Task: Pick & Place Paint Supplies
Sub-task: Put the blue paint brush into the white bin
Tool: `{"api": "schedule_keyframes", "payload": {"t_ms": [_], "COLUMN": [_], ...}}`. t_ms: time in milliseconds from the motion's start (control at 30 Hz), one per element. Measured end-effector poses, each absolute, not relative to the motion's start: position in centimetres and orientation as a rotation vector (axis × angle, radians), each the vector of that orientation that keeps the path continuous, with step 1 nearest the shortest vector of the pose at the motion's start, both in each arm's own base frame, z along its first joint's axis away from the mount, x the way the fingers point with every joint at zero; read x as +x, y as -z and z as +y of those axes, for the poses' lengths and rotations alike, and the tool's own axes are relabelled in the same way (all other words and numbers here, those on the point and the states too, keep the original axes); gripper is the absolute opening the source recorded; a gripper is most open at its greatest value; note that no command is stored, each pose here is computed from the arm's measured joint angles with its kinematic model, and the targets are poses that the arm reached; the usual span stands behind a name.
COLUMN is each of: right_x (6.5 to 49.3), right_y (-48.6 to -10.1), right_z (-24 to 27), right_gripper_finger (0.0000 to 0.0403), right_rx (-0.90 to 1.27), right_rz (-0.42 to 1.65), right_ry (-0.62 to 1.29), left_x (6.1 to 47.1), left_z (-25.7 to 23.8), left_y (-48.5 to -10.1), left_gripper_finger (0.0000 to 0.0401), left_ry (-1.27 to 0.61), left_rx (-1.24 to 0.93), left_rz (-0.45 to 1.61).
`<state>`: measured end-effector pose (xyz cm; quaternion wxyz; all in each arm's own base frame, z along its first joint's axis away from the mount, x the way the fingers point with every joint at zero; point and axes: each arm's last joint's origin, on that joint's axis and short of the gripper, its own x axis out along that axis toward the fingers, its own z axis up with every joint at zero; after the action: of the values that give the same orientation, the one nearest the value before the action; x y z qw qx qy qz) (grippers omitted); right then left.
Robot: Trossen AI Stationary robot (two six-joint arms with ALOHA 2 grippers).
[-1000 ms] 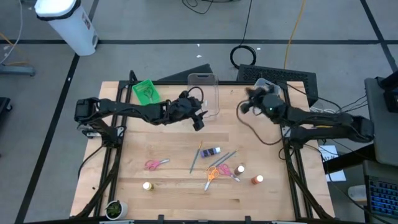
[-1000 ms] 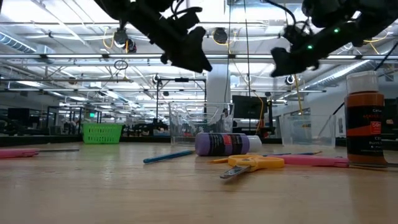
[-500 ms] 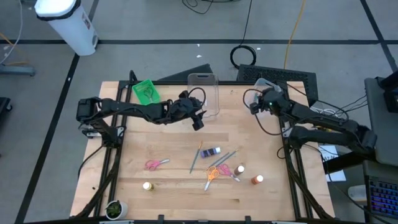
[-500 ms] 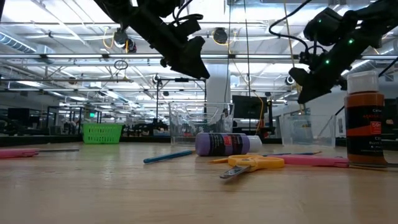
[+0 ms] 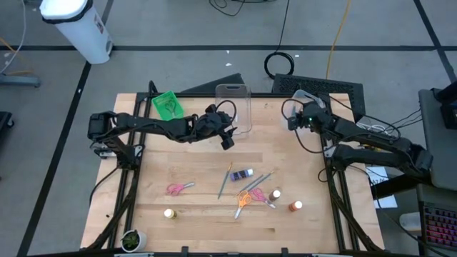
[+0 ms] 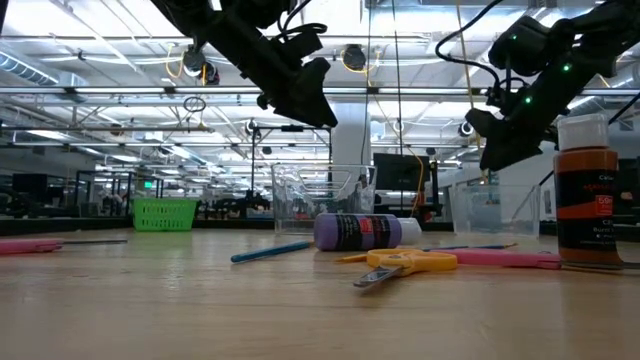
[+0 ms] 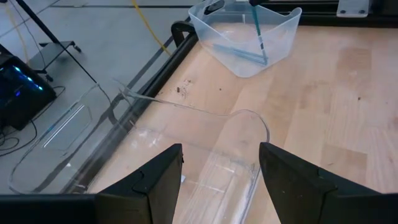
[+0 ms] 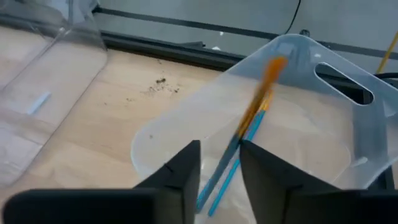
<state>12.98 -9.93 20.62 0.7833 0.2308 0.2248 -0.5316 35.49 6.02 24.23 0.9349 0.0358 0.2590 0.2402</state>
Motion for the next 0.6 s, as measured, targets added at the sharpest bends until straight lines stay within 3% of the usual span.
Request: {"api": "schedule_keyframes", "payload": {"t_ms": [267, 400, 600], "right_x": [13.4, 13.4, 14.9], "right_y": [-22.5, -23.7, -25.3], "right_z": [-10.2, -10.1, -8.7], "right_gripper_finger": [0.0178, 0.0197, 0.0204], "right_rx": [0.248, 0.225, 0.248], "right_rz": [0.475, 0.427, 0.275], "right_ry": [1.064, 1.055, 0.679], "left_x": [35.5, 35.4, 35.4], "left_z": [6.2, 6.2, 5.6], "left_y": [-24.2, -24.2, -23.9], "left_gripper_finger": [0.0218, 0.0218, 0.0218], "left_ry": [-0.498, -0.506, -0.497], "left_rx": [0.062, 0.034, 0.01], "left_rz": [0.528, 0.522, 0.545]}}
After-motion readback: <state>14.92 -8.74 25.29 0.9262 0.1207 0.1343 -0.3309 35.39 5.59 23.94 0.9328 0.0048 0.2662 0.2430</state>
